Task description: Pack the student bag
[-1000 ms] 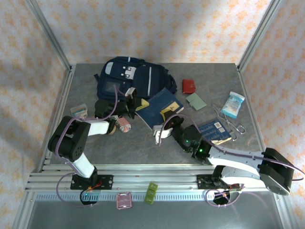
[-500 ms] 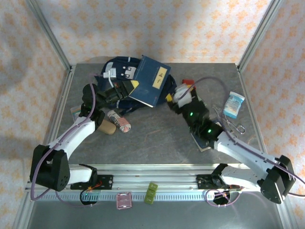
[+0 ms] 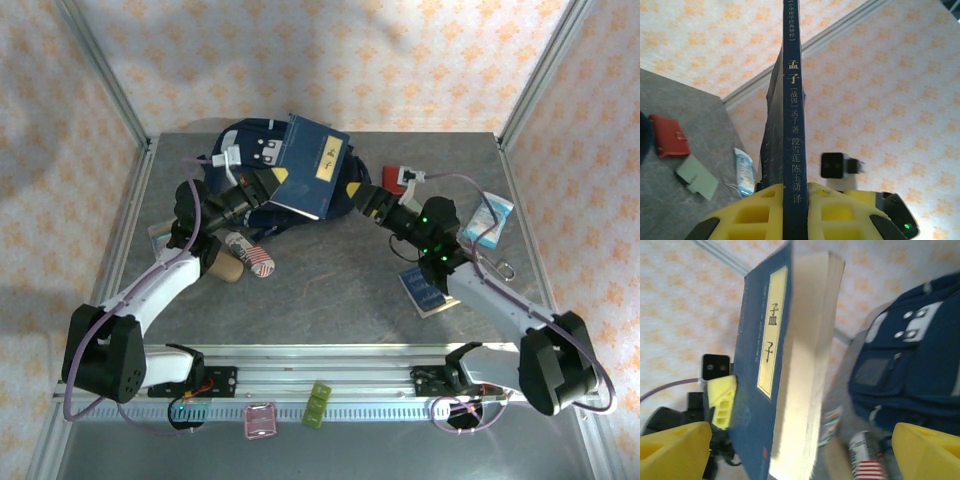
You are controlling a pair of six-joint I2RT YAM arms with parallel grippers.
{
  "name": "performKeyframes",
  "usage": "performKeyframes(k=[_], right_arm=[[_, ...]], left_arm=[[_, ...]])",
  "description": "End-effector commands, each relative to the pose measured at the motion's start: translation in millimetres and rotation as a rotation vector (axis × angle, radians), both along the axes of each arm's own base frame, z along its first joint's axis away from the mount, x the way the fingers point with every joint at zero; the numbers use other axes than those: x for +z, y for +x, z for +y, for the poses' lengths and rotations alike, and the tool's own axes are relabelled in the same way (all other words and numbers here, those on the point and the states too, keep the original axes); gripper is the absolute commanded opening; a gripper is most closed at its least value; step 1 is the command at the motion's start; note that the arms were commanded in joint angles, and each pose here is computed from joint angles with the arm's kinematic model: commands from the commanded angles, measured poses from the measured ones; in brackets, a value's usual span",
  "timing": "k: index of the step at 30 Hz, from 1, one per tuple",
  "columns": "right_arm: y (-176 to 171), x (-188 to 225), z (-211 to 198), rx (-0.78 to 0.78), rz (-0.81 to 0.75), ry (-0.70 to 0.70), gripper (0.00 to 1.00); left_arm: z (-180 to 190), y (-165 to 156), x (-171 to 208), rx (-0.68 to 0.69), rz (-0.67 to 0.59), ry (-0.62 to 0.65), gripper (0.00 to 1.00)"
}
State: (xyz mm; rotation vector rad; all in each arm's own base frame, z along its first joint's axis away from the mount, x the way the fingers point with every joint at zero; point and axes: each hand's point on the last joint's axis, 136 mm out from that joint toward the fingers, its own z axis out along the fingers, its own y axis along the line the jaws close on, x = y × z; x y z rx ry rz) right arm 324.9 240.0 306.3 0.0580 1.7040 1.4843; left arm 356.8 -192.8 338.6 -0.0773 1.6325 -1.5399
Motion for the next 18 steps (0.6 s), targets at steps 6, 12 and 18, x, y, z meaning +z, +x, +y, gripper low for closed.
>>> performKeyframes(k=[6, 12, 18], right_arm=[[-29.3, 52.3, 29.1, 0.291, -0.082, 0.236, 0.90], [-25.6, 60.8, 30.1, 0.305, -0.080, 0.215, 0.09], [-11.8, 50.3, -14.6, 0.123, -0.056, 0.105, 0.00]], left_arm=[[-42.2, -57.4, 45.2, -0.279, -0.167, -0.153, 0.00], [-45.3, -44.2, 18.3, -0.245, -0.077, -0.130, 0.05], [-22.1, 11.0, -51.7, 0.086, 0.047, 0.265, 0.50]])
